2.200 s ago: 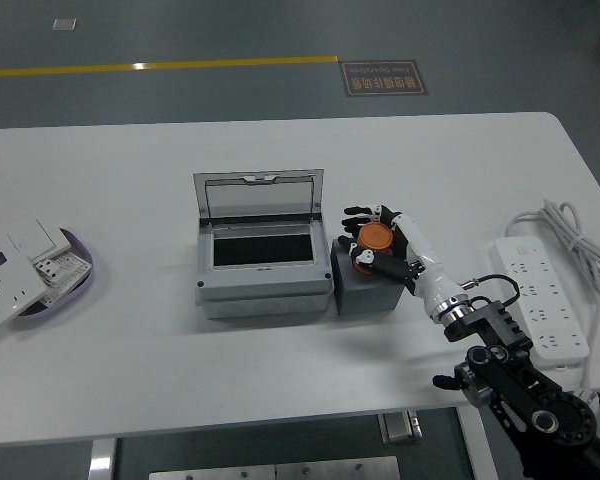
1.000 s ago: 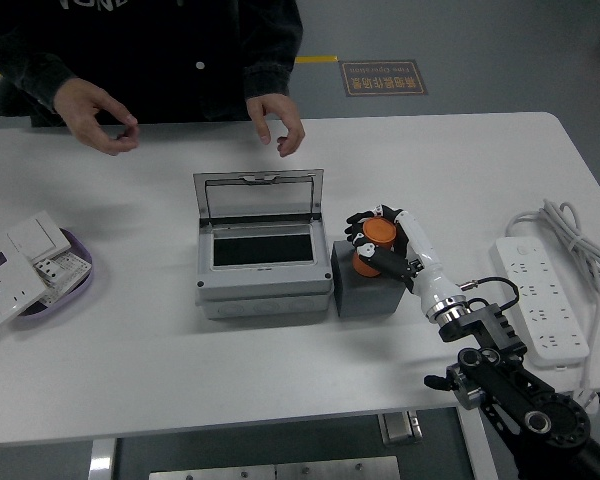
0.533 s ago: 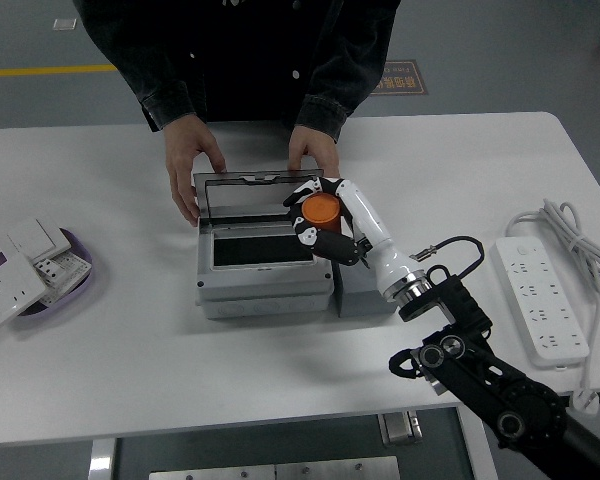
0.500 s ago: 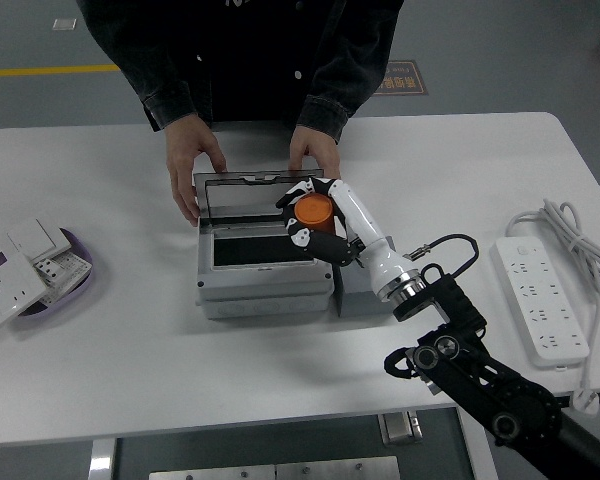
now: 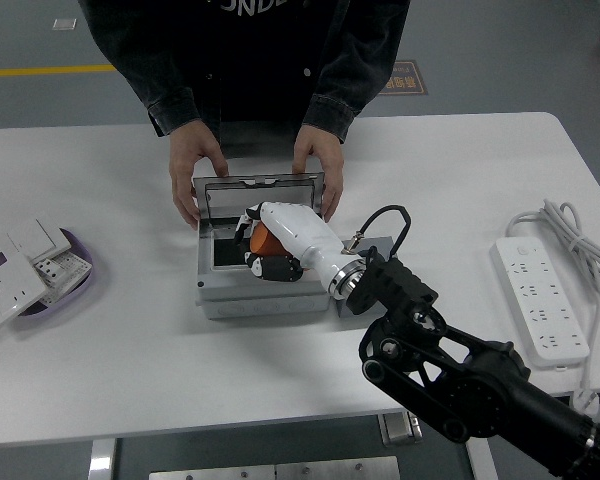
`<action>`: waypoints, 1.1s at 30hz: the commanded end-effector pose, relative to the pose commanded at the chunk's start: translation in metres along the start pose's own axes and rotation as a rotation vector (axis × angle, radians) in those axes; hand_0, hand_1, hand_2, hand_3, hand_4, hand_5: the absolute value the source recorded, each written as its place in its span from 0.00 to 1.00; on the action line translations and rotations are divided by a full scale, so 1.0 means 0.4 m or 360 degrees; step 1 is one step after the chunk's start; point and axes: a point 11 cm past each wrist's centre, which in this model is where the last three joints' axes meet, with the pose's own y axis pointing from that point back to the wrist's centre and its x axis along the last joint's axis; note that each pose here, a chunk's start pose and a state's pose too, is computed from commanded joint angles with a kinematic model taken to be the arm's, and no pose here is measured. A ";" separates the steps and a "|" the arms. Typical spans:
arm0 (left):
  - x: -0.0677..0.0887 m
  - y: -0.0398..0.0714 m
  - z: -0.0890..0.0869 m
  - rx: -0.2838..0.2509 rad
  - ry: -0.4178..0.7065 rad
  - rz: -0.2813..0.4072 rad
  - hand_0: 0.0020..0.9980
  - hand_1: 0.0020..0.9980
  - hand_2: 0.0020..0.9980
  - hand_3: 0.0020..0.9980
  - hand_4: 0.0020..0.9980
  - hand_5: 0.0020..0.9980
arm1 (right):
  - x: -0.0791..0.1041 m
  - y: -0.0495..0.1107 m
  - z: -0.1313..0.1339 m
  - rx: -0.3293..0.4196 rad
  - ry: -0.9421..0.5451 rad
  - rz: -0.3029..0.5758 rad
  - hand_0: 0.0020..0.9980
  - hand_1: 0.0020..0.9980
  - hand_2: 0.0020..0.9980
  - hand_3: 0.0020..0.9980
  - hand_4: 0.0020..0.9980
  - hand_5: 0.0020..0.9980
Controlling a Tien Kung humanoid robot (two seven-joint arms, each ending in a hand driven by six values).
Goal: Pick up the cylinder from the cube,place it in the box,flap close box
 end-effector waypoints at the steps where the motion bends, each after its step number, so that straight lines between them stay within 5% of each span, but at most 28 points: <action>1: 0.000 0.000 0.001 0.0000 -0.0001 0.0001 0.64 0.67 0.59 0.65 0.72 0.30 | -0.003 -0.005 -0.005 -0.0011 0.0054 -0.0004 0.13 0.24 0.26 0.20 0.00 0.00; 7: 0.003 0.001 0.003 -0.0002 -0.0005 0.0004 0.64 0.67 0.59 0.65 0.72 0.30 | -0.006 -0.026 -0.027 -0.0020 0.0314 0.0006 0.16 0.27 0.30 0.23 0.00 0.00; 15: 0.005 0.001 0.004 -0.0002 -0.0005 0.0006 0.64 0.67 0.59 0.64 0.72 0.30 | -0.028 -0.037 0.000 -0.0069 0.0381 -0.0105 0.18 0.28 0.32 0.25 0.00 0.00; 16: 0.005 0.001 0.005 -0.0002 -0.0005 0.0006 0.64 0.67 0.59 0.64 0.72 0.30 | -0.031 -0.037 0.004 -0.0076 0.0385 -0.0115 0.39 0.43 0.45 0.43 0.20 0.00; 21: 0.004 0.001 0.007 -0.0006 -0.0008 0.0005 0.64 0.67 0.59 0.64 0.72 0.30 | -0.038 -0.038 0.014 -0.0082 0.0393 -0.0133 0.39 0.43 0.45 0.43 0.20 0.00; 22: 0.004 0.001 0.007 -0.0006 -0.0009 0.0005 0.64 0.67 0.59 0.65 0.72 0.30 | -0.037 -0.038 0.013 -0.0079 0.0392 -0.0130 0.80 0.69 0.69 0.70 0.51 0.22; 27: 0.005 0.001 0.009 -0.0008 -0.0014 0.0005 0.64 0.67 0.59 0.65 0.72 0.30 | -0.033 -0.039 0.009 -0.0062 0.0377 -0.0111 0.80 0.69 0.69 0.70 0.51 0.22; 28: 0.006 0.002 0.009 -0.0008 -0.0015 0.0006 0.64 0.67 0.59 0.64 0.72 0.30 | -0.033 -0.039 0.009 -0.0059 0.0371 -0.0109 0.88 0.73 0.72 0.74 0.77 0.46; 33: 0.013 0.002 0.011 -0.0012 -0.0015 0.0013 0.64 0.67 0.59 0.64 0.72 0.30 | -0.036 -0.037 0.005 -0.0040 0.0308 -0.0108 0.88 0.73 0.72 0.74 0.77 0.46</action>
